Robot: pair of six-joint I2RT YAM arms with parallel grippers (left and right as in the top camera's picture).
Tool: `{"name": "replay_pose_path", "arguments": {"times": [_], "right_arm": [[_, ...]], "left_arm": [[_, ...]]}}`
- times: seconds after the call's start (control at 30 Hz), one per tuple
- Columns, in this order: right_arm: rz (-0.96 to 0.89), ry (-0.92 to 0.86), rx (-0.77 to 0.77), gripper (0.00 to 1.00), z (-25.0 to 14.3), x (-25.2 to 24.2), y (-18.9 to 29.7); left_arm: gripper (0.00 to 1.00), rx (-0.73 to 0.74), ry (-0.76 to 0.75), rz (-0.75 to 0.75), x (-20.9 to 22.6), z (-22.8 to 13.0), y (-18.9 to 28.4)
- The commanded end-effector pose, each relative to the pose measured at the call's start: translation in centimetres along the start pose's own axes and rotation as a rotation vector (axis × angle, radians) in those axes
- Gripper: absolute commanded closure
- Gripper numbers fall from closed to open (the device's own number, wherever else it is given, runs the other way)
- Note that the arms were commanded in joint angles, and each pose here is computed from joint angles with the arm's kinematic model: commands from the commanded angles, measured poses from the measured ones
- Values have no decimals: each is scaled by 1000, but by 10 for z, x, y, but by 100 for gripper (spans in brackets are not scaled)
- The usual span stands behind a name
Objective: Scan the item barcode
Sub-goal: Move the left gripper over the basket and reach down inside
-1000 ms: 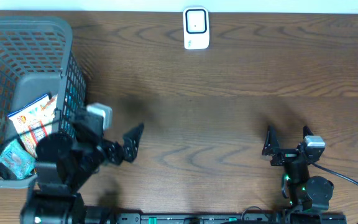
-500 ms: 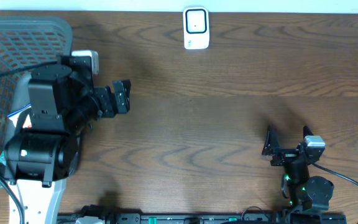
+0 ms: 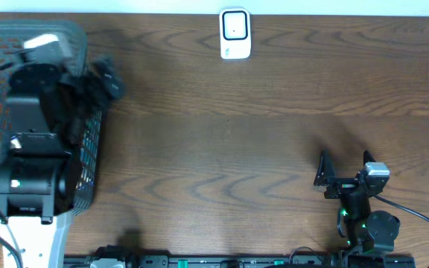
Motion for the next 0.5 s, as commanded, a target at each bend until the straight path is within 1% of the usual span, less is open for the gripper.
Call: {"name": "replay_pose_path", "arguments": {"times": [0.0, 0.13, 0.23, 0.33, 0.47], "right_arm": [[-3, -2, 0, 1, 0, 0, 0], [-4, -2, 0, 1, 0, 0, 0], [-4, -2, 0, 1, 0, 0, 0], [-3, -2, 0, 1, 0, 0, 0], [-4, -2, 0, 1, 0, 0, 0]], "left_arm": [[2, -159, 183, 222, 47, 34, 7], [2, -197, 343, 335, 86, 41, 7], [2, -213, 424, 422, 114, 43, 3], [2, -201, 447, 492, 135, 43, -9], [2, -131, 446, 557, 152, 30, -37]]}}
Point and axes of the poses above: each gripper's point midway between its finger pads, its own y axis back along the fingers, its own x axis along the line the jaws close on, z = x × y, the point moved 2 cm from there along y, back along the fingers, and after that the axes turned 8 degrees about y, right-handed, at the moved point
